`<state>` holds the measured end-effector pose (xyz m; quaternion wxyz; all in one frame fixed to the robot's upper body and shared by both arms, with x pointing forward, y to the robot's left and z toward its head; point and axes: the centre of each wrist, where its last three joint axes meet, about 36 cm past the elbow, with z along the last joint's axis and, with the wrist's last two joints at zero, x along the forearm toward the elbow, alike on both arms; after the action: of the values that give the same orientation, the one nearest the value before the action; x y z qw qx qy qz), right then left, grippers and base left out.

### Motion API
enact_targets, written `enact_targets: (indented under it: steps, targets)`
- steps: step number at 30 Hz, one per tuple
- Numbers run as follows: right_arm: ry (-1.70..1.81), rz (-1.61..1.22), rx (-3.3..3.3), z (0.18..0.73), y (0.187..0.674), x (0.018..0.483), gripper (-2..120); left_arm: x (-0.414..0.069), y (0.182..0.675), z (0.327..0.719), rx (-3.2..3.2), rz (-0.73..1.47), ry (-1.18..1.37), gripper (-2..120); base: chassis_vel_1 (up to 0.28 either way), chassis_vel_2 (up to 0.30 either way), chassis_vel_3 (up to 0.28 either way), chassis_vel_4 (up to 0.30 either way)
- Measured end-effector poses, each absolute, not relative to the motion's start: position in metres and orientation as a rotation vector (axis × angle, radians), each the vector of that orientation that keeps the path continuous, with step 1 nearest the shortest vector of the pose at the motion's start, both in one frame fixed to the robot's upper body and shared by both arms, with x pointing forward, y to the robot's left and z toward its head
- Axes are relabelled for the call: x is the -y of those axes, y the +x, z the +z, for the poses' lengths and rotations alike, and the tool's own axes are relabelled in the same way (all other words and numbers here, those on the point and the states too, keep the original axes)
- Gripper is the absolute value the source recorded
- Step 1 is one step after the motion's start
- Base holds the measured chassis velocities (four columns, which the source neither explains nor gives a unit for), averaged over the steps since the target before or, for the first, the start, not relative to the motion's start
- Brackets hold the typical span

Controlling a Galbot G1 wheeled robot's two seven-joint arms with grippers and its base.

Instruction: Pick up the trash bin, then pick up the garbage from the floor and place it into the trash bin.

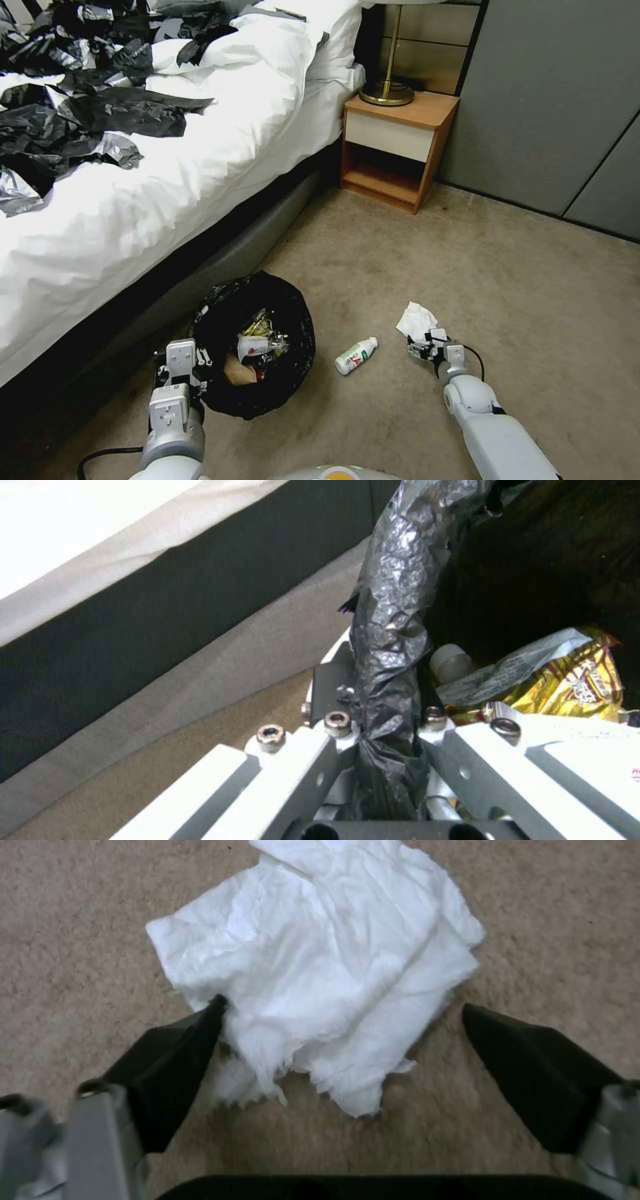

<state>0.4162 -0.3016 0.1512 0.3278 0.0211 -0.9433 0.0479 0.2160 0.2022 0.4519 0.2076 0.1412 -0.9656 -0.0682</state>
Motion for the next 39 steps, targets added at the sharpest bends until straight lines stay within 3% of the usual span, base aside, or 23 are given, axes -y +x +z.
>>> enact_targets:
  steps: [3,5,8,13,15,19,22,32,37,39]
  targets:
    - [0.073,0.138,2.474,0.145,0.423,0.301,71,-0.201,0.214,0.451,2.687,-0.192,0.393,0,0.0,0.0,0.0,0.0]
    - [0.076,0.137,2.474,0.144,0.425,0.3,69,-0.201,0.214,0.451,2.687,-0.193,0.393,0,0.0,0.0,0.0,0.0]
    - [0.087,0.138,2.474,0.14,0.429,0.3,52,-0.202,0.213,0.451,2.686,-0.195,0.394,0,0.0,0.0,0.0,0.0]
    - [0.088,0.139,2.472,0.139,0.431,0.3,40,-0.202,0.212,0.451,2.686,-0.196,0.395,0,0.0,0.0,0.0,0.0]
    - [0.09,0.141,2.474,0.138,0.431,0.299,28,-0.202,0.212,0.451,2.686,-0.198,0.395,0,0.0,0.0,0.0,0.0]
    - [0.091,0.142,2.481,0.139,0.43,0.298,18,-0.202,0.213,0.451,2.688,-0.199,0.394,0,0.0,0.0,0.0,0.0]
    - [0.082,0.147,2.49,0.141,0.429,0.297,3,-0.203,0.215,0.451,2.689,-0.198,0.392,0,0.0,0.0,0.0,0.0]
    - [0.069,0.131,2.556,0.155,0.427,0.283,0,-0.203,0.216,0.45,2.689,-0.194,0.388,0,0.0,0.0,0.0,0.0]
    - [0.168,0.049,2.718,0.197,0.424,0.269,0,-0.203,0.217,0.449,2.687,-0.195,0.384,0,0.0,0.0,0.0,0.0]
    - [0.354,-0.007,2.898,0.239,0.418,0.254,0,-0.202,0.217,0.447,2.686,-0.195,0.379,0,0.0,0.0,0.0,0.0]
